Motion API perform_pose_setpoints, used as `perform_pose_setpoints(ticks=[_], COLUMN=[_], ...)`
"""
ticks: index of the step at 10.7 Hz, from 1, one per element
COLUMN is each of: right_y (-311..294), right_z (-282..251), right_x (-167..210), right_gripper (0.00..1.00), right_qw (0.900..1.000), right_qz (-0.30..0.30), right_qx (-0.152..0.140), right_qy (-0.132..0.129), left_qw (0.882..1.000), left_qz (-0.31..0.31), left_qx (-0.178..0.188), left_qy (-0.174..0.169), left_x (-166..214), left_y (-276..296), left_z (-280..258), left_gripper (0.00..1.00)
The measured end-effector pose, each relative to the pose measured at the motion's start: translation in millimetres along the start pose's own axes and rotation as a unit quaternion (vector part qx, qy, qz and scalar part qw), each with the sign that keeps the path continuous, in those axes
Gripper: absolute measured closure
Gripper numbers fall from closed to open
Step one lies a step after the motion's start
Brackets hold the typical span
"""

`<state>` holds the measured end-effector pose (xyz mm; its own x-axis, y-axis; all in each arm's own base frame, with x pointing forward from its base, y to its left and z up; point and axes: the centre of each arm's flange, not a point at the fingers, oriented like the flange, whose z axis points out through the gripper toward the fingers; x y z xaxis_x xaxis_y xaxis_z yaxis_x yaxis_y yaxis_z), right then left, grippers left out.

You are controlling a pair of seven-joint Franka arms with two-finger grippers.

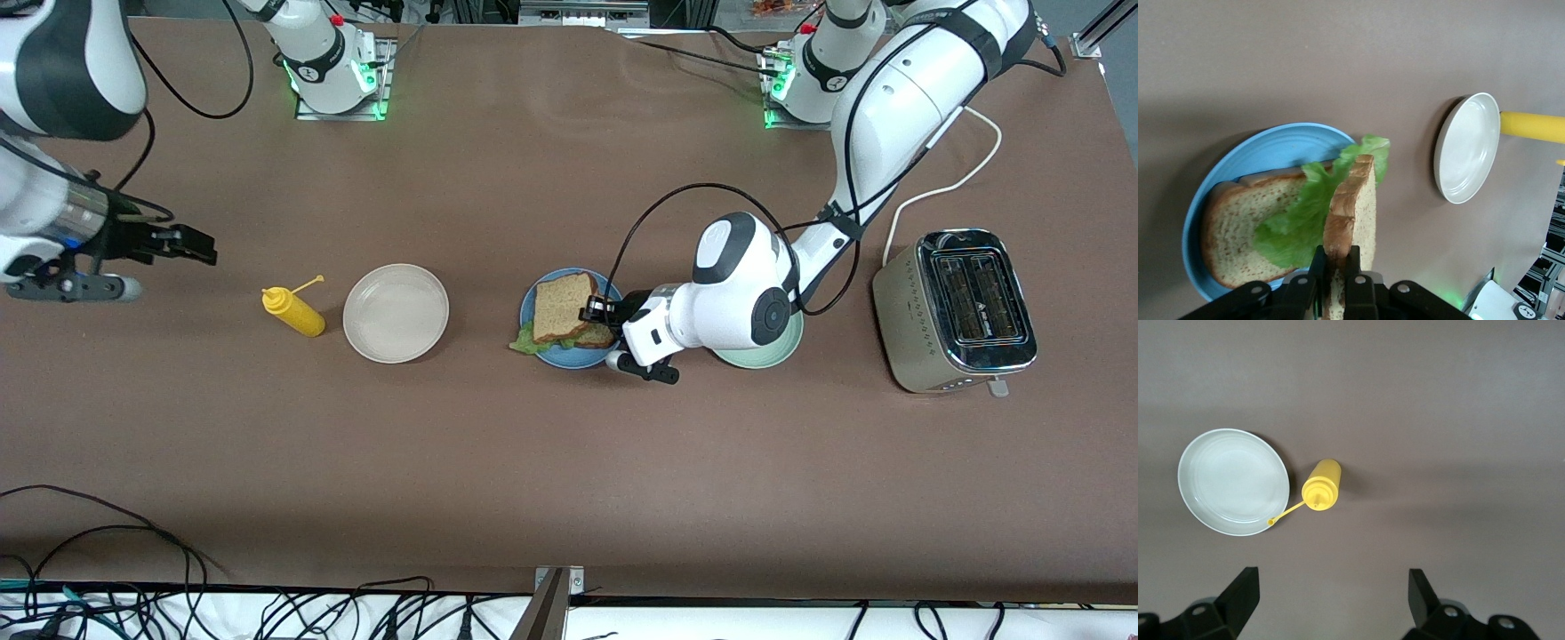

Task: Make sandwich in blue plate with both arms
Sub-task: 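Lower the bread onto the lettuce and open the left gripper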

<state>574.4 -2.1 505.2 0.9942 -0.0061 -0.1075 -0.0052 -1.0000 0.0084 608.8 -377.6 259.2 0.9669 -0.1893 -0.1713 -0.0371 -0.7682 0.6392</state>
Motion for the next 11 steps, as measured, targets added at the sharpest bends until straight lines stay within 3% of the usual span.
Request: perform_pose_setpoints(ticks=[1,7,11], right_y=[5.8,37.6,40.8], right_z=[-12.9,-70.0,-80.2], right_x=[-9.1,-40.4,-40.8], right_gripper=[0.00,0.00,0.00], right_qw=[1.000,1.000,1.000], right_qz=[0.004,0.018,0.019], right_qx=[0.001,0.007,0.007], right_qy=[0.005,-0.009,-0.002], left_qw=[1.000,1.000,0.999], left_qz=[-0.003,-0.012,0.000], left_qx=[0.003,0.012,0.038], left_qy=[0.000,0.001,-0.004], left_x=[0.7,6.1,2.1], left_y=[-4.2,-20.4,-6.6], left_z=[0.7,-7.1,-61.8], left_gripper=[0.80,0.03,0.00])
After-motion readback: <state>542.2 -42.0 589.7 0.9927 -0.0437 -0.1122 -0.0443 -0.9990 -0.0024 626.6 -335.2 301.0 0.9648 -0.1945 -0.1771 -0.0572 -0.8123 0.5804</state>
